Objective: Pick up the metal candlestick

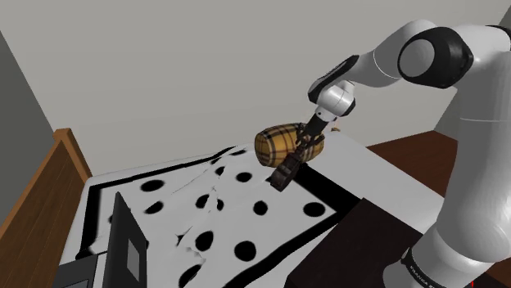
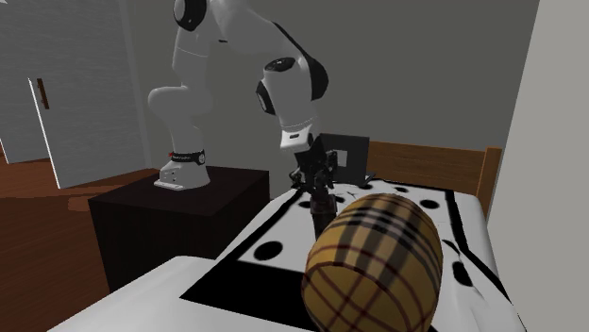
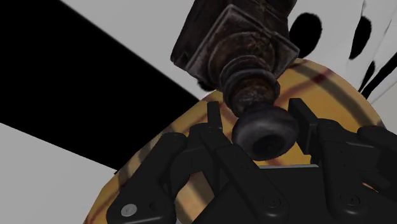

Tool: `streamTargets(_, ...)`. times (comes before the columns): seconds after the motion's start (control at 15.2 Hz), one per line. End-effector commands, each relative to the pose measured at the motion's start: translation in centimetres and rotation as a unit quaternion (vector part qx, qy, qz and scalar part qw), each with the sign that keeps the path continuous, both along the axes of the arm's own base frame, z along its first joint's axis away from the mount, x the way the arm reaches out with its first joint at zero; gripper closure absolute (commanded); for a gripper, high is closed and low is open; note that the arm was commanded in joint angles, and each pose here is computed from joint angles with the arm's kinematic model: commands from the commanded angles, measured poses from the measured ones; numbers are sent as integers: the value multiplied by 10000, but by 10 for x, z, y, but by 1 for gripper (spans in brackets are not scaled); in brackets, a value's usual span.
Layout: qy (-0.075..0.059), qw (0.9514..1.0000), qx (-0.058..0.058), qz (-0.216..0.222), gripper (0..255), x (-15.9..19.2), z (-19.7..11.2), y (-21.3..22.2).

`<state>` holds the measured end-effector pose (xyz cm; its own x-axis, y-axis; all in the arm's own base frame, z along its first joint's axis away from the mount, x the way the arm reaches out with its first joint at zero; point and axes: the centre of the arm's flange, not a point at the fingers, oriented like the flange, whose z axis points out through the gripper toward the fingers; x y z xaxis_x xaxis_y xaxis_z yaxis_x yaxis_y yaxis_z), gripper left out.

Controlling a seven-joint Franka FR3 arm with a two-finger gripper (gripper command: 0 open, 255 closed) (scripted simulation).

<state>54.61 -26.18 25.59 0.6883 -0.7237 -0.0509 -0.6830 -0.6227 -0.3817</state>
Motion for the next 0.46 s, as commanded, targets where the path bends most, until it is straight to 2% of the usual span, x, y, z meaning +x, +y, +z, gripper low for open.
streamTargets(0.0,-12,10000,-4,-3,255,0,12,0)
streamTargets(0.26,-12,10000,-4,-3,255,0,33,0)
streamTargets(0.4,-12,10000,-4,-3,255,0,34,0)
